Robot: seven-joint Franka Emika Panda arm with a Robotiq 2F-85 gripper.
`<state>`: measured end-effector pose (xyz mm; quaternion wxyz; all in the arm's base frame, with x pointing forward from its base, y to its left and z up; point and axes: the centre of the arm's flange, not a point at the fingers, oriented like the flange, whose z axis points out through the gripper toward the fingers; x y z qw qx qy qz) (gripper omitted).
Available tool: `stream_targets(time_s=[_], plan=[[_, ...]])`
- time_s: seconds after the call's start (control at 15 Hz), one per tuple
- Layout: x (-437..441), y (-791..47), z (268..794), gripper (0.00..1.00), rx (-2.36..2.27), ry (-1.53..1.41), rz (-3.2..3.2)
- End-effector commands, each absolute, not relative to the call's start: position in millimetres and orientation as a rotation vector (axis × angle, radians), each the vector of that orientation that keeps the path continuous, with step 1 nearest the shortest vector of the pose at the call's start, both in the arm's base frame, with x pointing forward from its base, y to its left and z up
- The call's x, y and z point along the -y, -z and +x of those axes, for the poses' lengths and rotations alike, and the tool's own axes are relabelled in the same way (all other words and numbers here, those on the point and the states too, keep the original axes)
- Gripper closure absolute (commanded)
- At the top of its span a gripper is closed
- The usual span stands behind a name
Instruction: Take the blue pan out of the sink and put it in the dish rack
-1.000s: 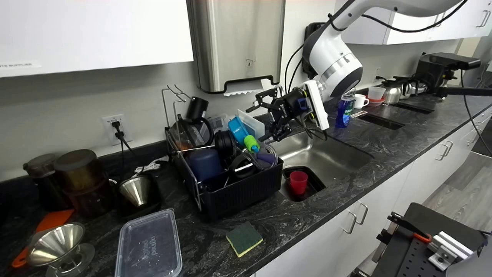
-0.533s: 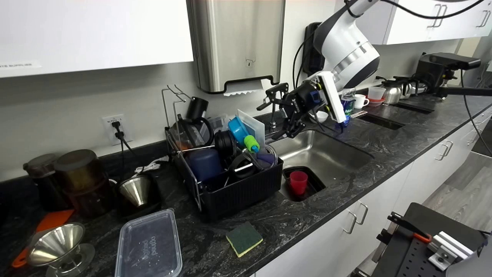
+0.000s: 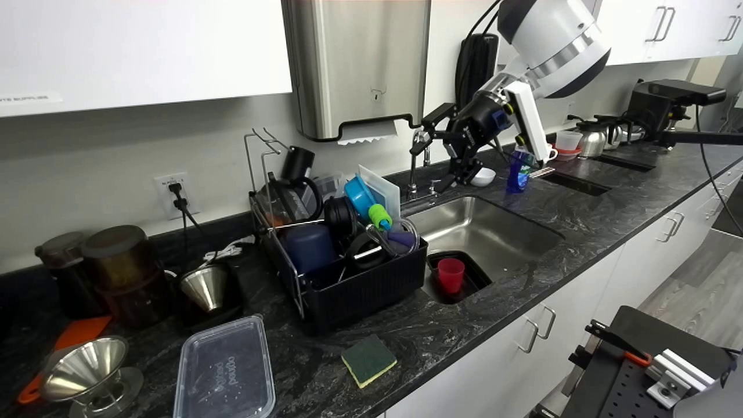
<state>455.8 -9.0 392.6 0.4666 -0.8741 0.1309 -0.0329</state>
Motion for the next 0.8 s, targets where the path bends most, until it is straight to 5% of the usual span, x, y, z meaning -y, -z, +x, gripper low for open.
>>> stream_targets(time_s=[0.0,0.73], plan=[[11,-403,447,0.00,-0.234,0.139,-2.294],[73,-388,451,0.00,0.057,0.091,-2.601]])
